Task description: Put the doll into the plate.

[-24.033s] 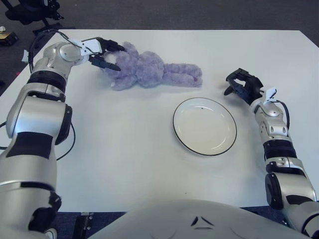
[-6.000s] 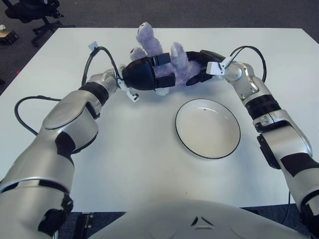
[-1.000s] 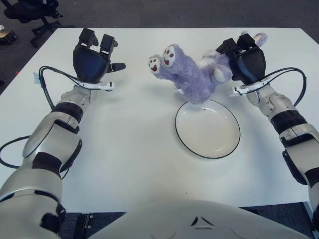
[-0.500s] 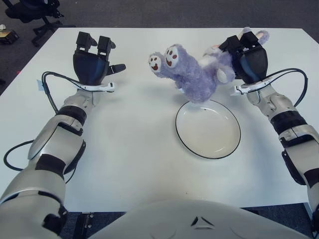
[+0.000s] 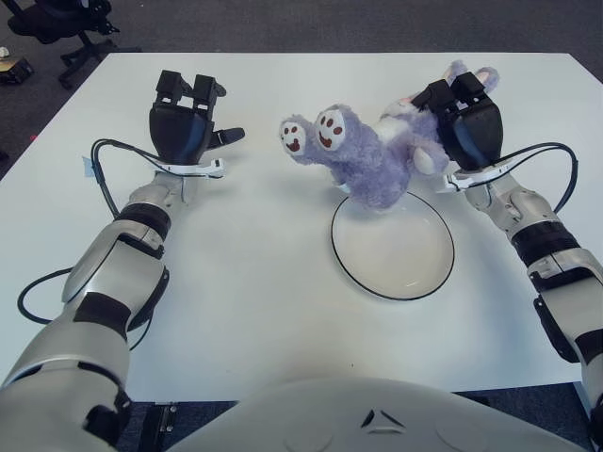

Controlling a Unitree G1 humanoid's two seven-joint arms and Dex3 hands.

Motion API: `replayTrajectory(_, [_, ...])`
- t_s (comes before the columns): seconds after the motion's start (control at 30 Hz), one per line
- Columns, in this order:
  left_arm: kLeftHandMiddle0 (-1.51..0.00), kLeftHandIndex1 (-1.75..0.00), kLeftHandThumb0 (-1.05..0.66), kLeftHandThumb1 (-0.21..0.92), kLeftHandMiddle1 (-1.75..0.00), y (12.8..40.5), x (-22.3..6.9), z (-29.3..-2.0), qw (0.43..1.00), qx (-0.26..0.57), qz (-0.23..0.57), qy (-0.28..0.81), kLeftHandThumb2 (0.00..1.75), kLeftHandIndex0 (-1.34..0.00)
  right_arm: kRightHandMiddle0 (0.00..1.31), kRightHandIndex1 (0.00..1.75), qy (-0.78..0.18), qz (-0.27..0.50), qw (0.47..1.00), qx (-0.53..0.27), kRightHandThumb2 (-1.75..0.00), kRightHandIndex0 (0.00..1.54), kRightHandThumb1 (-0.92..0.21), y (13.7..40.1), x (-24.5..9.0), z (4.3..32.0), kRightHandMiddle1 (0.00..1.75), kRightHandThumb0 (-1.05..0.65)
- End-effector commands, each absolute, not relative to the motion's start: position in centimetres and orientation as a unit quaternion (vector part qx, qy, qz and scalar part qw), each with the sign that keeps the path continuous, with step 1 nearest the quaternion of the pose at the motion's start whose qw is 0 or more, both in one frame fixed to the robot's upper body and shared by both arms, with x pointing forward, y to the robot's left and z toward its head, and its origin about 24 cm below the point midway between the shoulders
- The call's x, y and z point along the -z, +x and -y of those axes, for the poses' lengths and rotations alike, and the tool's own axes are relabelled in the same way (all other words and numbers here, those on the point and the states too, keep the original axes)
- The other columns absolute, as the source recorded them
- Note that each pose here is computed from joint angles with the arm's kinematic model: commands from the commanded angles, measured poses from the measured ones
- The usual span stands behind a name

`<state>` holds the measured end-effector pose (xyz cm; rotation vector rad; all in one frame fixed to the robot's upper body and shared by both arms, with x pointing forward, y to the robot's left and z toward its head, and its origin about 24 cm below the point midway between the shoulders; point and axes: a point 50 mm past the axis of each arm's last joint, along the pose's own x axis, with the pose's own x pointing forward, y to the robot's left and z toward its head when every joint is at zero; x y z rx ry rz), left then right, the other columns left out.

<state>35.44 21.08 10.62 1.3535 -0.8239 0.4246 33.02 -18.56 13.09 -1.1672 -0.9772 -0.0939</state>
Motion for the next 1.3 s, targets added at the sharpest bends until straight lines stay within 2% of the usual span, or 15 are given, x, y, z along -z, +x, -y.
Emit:
replayTrajectory(0.0, [-0.44,-1.58,-0.01,0.92,-1.5,35.5,-10.5,-21.1,0.688,-0.185,0.359,0.604,0.4,-0.14,0.69,1.75,-0.505,0.444,0.74,0.036,-0.42,0.86,-0.75,32.5,-13.9,18.9,1.75,0.12])
replayTrajectory(0.13, [-0.44,-1.58,-0.01,0.92,-1.5,35.5,-10.5,-21.0,0.69,-0.182,0.356,0.603,0.4,-0.14,0.69,1.75,-0.496,0.433,0.752,0.021,-0.4,0.87,-0.76,32.2,-14.0,19.0,1.75,0.11])
replayTrajectory(0.33, [-0.45,-1.58,-0.01,0.92,-1.49,35.7,-10.4,-20.7,0.7,-0.174,0.348,0.598,0.4,-0.14,0.7,1.75,-0.459,0.406,0.79,-0.027,-0.26,0.89,-0.83,31.5,-14.4,19.3,1.75,0.04])
replayTrajectory(0.57, [-0.45,-1.58,-0.01,0.92,-1.49,35.8,-10.5,-20.5,0.704,-0.171,0.343,0.598,0.39,-0.14,0.72,1.75,-0.427,0.392,0.814,-0.047,-0.22,0.91,-0.85,31.2,-14.7,19.6,1.75,0.01])
replayTrajectory(1.27, [-0.45,-1.58,-0.01,0.92,-1.48,36.1,-10.7,-20.4,0.711,-0.166,0.337,0.594,0.39,-0.14,0.77,1.75,-0.385,0.432,0.811,-0.087,-0.13,0.95,-0.9,30.7,-14.5,19.9,1.75,-0.05])
